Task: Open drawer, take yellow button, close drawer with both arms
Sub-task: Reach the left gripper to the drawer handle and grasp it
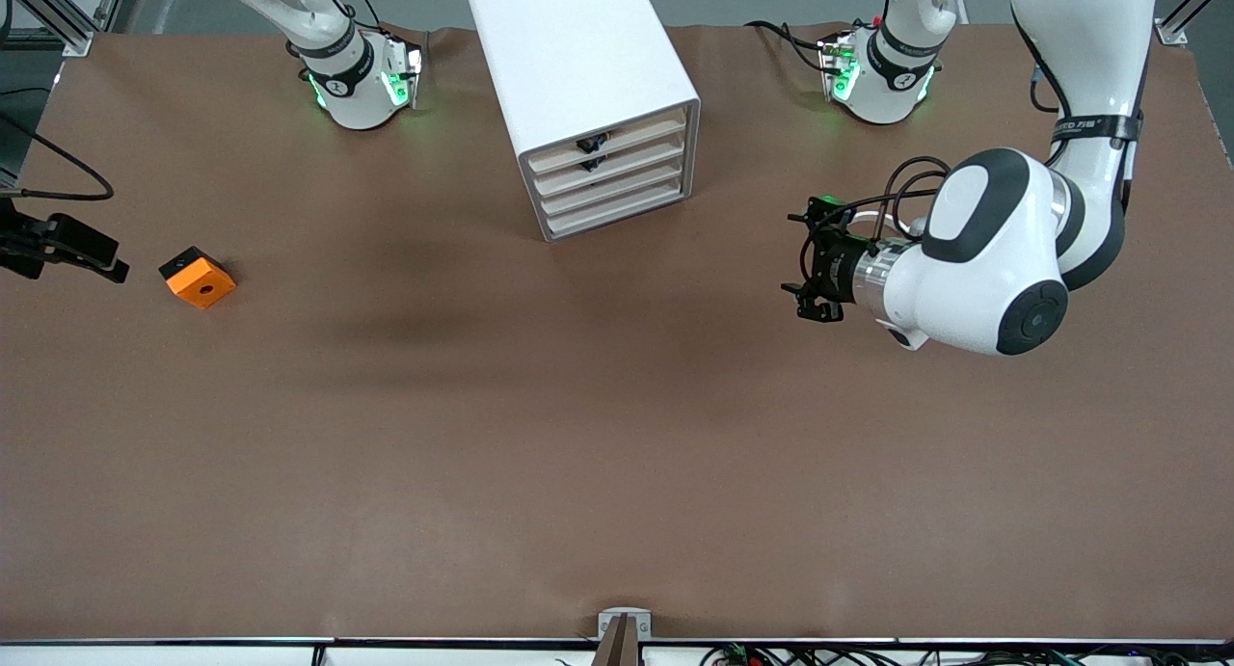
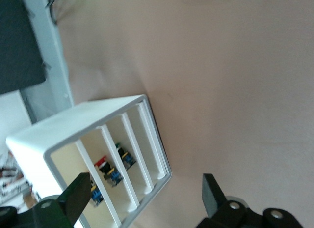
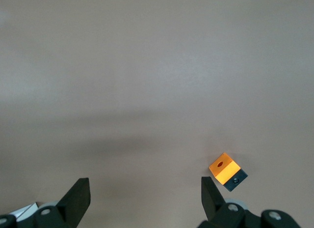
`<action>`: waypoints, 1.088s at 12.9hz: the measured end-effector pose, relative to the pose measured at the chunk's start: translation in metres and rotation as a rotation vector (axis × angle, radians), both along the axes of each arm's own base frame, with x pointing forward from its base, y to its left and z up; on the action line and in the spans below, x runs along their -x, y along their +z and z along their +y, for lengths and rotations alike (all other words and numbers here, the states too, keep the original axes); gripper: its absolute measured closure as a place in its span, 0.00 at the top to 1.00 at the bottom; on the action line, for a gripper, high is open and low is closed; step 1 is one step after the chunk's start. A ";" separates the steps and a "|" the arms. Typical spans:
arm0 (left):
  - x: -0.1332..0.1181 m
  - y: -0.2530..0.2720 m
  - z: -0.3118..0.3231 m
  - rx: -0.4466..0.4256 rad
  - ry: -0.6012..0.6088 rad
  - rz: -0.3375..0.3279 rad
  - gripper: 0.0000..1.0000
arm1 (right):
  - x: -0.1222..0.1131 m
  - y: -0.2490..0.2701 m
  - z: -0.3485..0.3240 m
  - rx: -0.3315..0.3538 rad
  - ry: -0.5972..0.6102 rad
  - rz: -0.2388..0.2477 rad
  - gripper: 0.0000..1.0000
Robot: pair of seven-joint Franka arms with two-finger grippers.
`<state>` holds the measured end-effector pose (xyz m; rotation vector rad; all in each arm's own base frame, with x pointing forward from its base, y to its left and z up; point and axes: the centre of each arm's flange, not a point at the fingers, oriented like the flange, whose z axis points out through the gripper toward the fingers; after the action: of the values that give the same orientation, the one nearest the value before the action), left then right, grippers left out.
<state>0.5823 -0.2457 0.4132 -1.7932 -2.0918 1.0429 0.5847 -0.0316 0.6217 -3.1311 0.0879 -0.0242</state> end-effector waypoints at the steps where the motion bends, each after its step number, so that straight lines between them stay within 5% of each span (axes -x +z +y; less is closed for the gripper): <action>1: 0.002 -0.005 -0.007 -0.004 0.039 0.051 1.00 | 0.001 -0.001 0.004 -0.001 0.006 0.012 1.00; 9: 0.036 -0.057 -0.090 -0.137 0.185 0.348 1.00 | 0.011 -0.004 0.040 -0.014 0.068 0.083 1.00; 14: 0.048 -0.085 -0.114 -0.146 0.181 0.430 1.00 | 0.011 -0.007 0.045 -0.010 0.069 0.091 1.00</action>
<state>0.5338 -0.3593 0.3278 -1.2005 -2.0195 1.1622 0.5736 0.0133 0.6145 -3.1218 -0.0187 0.1184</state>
